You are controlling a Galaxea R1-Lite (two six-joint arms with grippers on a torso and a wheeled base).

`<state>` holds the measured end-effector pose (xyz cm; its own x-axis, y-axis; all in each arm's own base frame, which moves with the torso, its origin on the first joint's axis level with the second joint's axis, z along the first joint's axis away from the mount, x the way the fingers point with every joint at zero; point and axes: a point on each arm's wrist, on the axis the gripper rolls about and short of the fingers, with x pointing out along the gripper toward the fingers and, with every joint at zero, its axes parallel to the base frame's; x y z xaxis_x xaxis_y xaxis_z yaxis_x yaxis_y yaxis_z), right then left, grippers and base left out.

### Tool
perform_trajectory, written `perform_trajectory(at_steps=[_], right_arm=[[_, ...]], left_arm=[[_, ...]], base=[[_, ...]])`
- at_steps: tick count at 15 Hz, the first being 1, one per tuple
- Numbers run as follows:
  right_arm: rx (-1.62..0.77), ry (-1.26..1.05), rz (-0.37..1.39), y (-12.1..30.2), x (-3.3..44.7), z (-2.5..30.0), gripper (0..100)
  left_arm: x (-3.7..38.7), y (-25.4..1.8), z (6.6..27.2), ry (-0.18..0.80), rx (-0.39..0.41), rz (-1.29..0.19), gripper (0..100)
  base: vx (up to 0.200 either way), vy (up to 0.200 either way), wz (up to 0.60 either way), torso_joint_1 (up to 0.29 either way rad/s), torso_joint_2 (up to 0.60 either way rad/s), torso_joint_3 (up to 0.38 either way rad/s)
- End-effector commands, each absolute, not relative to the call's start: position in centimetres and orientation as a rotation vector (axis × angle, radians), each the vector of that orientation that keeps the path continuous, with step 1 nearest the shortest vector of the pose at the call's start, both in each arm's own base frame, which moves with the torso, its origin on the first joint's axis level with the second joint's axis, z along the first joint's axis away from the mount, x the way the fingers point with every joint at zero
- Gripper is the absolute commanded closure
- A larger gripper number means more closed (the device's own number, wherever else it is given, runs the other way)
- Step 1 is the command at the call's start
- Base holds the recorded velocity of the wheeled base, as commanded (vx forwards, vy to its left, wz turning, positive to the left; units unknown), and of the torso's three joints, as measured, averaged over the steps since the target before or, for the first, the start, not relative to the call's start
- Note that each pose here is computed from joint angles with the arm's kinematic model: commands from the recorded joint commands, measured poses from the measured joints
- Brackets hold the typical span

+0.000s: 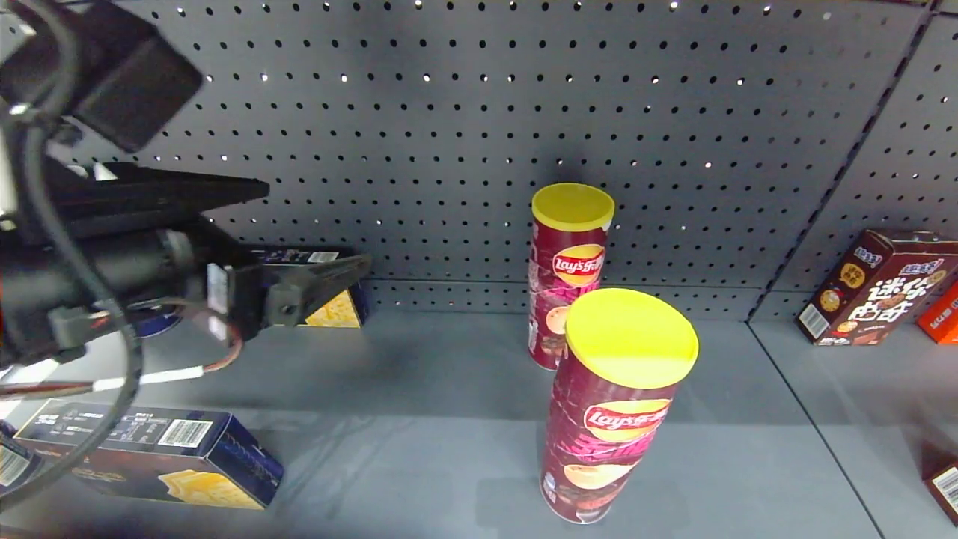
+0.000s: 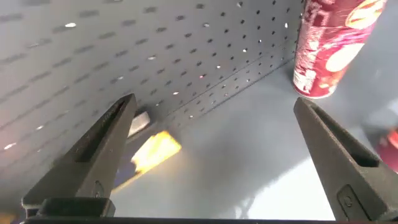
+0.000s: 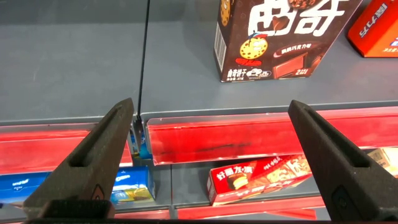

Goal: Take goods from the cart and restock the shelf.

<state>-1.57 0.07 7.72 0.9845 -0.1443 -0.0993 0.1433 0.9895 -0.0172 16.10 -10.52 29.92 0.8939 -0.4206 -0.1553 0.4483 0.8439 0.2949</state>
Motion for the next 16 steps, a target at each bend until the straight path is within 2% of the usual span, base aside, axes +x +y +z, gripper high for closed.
perform_trajectory(at_steps=[1, 3, 5, 7, 9, 11, 12, 14, 16], right_arm=[[-0.011, 0.102, -0.145, 0.1, -1.6, 7.7, 0], [-0.011, 0.102, -0.143, 0.1, -1.6, 7.7, 0], [-0.011, 0.102, -0.145, 0.1, -1.6, 7.7, 0], [-0.011, 0.102, -0.145, 0.1, -1.6, 7.7, 0], [-0.011, 0.102, -0.145, 0.1, -1.6, 7.7, 0], [-0.011, 0.102, -0.145, 0.1, -1.6, 7.7, 0], [-0.011, 0.102, -0.145, 0.1, -1.6, 7.7, 0], [-0.011, 0.102, -0.145, 0.1, -1.6, 7.7, 0], [-0.011, 0.102, -0.143, 0.1, -1.6, 7.7, 0]], left_arm=[[10.7, -8.0, 30.5, -0.026, 0.286, -0.511, 0], [8.4, -6.5, 29.5, -0.05, 0.315, -0.507, 0], [6.3, -5.6, 28.4, -0.083, 0.303, -0.581, 0], [5.6, -4.9, 28.0, -0.096, 0.296, -0.576, 0], [2.7, -1.4, 25.9, -0.107, 0.299, -0.419, 0], [1.3, -0.1, 23.6, -0.117, 0.29, -0.252, 0], [1.1, 0.0, 23.3, -0.116, 0.29, -0.235, 0], [-0.1, 0.5, 19.4, -0.065, 0.305, -0.061, 0], [-0.6, 0.3, 16.2, -0.022, 0.308, -0.06, 0]], base=[[0.0, 0.0, 0.0, 0.0, 0.0, 0.0], [0.0, 0.0, 0.0, 0.0, 0.0, 0.0], [0.0, 0.0, 0.0, 0.0, 0.0, 0.0], [0.0, 0.0, 0.0, 0.0, 0.0, 0.0], [0.0, 0.0, 0.0, 0.0, 0.0, 0.0], [0.0, 0.0, 0.0, 0.0, 0.0, 0.0], [0.0, 0.0, 0.0, 0.0, 0.0, 0.0], [0.0, 0.0, 0.0, 0.0, 0.0, 0.0], [0.0, 0.0, 0.0, 0.0, 0.0, 0.0]])
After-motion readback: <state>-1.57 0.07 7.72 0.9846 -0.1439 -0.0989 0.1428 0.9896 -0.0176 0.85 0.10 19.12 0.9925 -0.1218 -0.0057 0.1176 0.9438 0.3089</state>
